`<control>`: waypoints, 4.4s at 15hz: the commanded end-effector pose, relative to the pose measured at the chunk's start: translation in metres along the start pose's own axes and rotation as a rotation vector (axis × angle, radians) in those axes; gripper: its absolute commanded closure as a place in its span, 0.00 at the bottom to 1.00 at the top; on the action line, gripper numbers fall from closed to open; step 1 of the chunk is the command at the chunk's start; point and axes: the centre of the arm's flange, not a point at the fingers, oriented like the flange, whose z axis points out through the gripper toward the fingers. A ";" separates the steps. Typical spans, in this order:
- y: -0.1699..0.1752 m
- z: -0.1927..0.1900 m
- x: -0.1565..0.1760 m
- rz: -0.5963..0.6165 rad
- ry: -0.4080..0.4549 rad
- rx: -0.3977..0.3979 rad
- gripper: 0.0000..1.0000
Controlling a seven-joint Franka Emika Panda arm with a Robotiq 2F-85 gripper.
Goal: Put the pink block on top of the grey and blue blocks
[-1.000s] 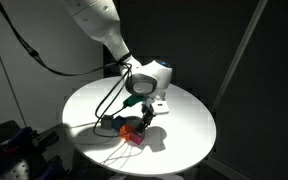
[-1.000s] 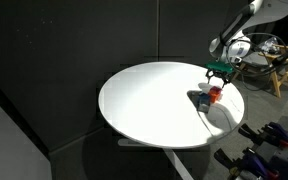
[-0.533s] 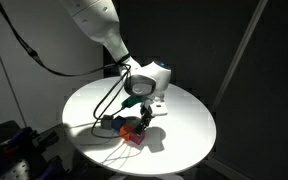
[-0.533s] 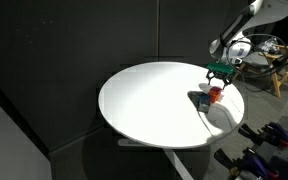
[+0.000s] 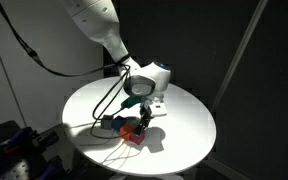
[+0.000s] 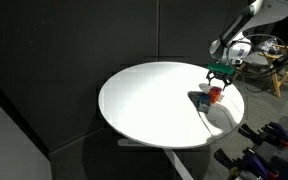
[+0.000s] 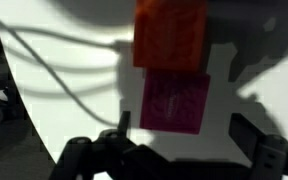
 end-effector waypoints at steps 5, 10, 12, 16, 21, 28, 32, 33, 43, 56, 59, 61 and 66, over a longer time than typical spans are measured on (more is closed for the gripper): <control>0.003 -0.014 -0.004 -0.012 0.000 0.011 0.00; 0.003 -0.034 -0.006 -0.018 0.000 0.025 0.00; 0.005 -0.037 -0.006 -0.022 -0.002 0.019 0.00; 0.010 -0.038 -0.006 -0.022 -0.016 -0.001 0.00; 0.013 -0.032 -0.005 -0.027 -0.018 -0.015 0.00; 0.009 -0.026 -0.004 -0.047 -0.016 -0.010 0.00; 0.008 -0.021 -0.003 -0.054 -0.017 -0.018 0.00; 0.008 -0.019 -0.003 -0.054 -0.018 -0.020 0.00; 0.006 -0.010 -0.003 -0.047 -0.016 -0.024 0.00; 0.006 -0.003 0.000 -0.048 -0.018 -0.036 0.00; 0.006 -0.001 0.001 -0.047 -0.018 -0.038 0.00; 0.005 0.000 0.001 -0.047 -0.018 -0.041 0.00; 0.005 0.004 0.002 -0.047 -0.018 -0.047 0.00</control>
